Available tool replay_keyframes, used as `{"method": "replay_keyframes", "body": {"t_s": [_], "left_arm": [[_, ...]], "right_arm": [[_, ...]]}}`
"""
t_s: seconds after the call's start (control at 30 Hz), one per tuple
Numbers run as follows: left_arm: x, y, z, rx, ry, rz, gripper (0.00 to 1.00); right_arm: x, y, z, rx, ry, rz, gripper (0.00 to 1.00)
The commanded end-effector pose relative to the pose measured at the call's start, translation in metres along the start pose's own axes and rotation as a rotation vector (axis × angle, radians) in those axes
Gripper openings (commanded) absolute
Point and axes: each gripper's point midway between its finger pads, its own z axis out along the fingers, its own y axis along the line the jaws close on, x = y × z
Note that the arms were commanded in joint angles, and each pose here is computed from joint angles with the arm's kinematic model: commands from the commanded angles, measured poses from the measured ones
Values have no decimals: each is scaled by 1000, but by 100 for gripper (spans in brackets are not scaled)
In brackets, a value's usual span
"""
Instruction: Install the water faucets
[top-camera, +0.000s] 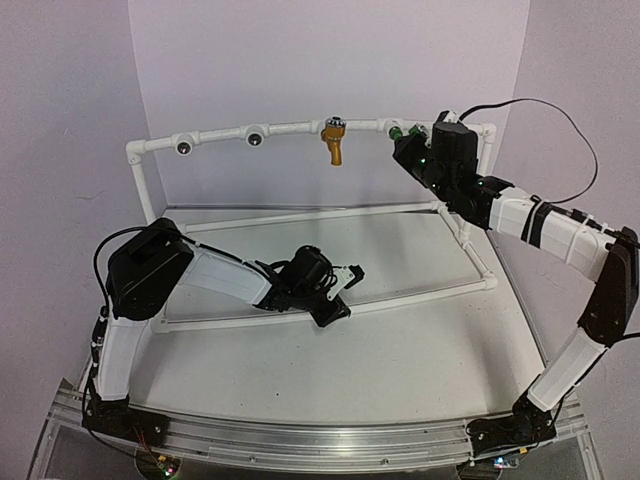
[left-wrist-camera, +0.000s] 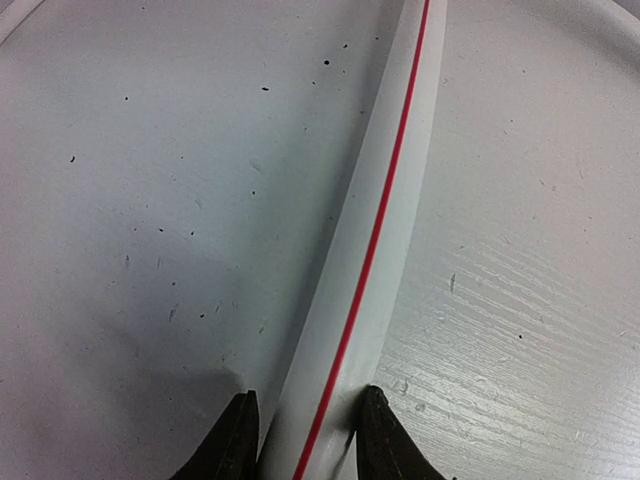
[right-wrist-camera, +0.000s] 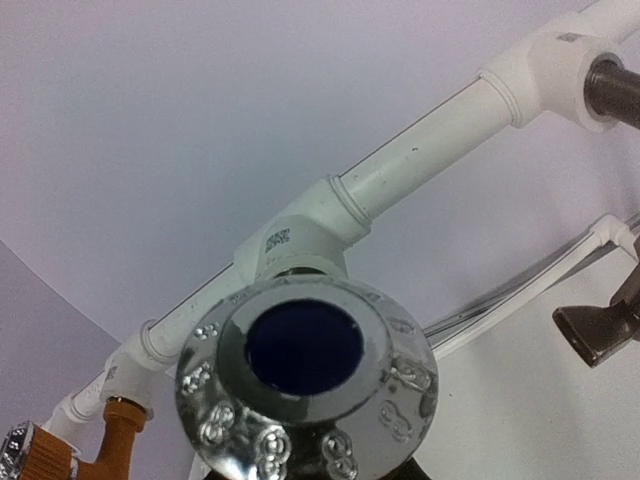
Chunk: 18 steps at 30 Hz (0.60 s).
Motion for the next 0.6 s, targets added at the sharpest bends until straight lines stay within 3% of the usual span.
{"method": "replay_keyframes", "body": {"t_s": [0.0, 0.57], "left_arm": [[117, -84, 0, 227, 398, -76, 12], [118, -88, 1, 225, 408, -61, 12]], "right_arm": [[-4, -42, 18, 118, -47, 234, 0], [34, -49, 38, 66, 9, 808, 0]]}}
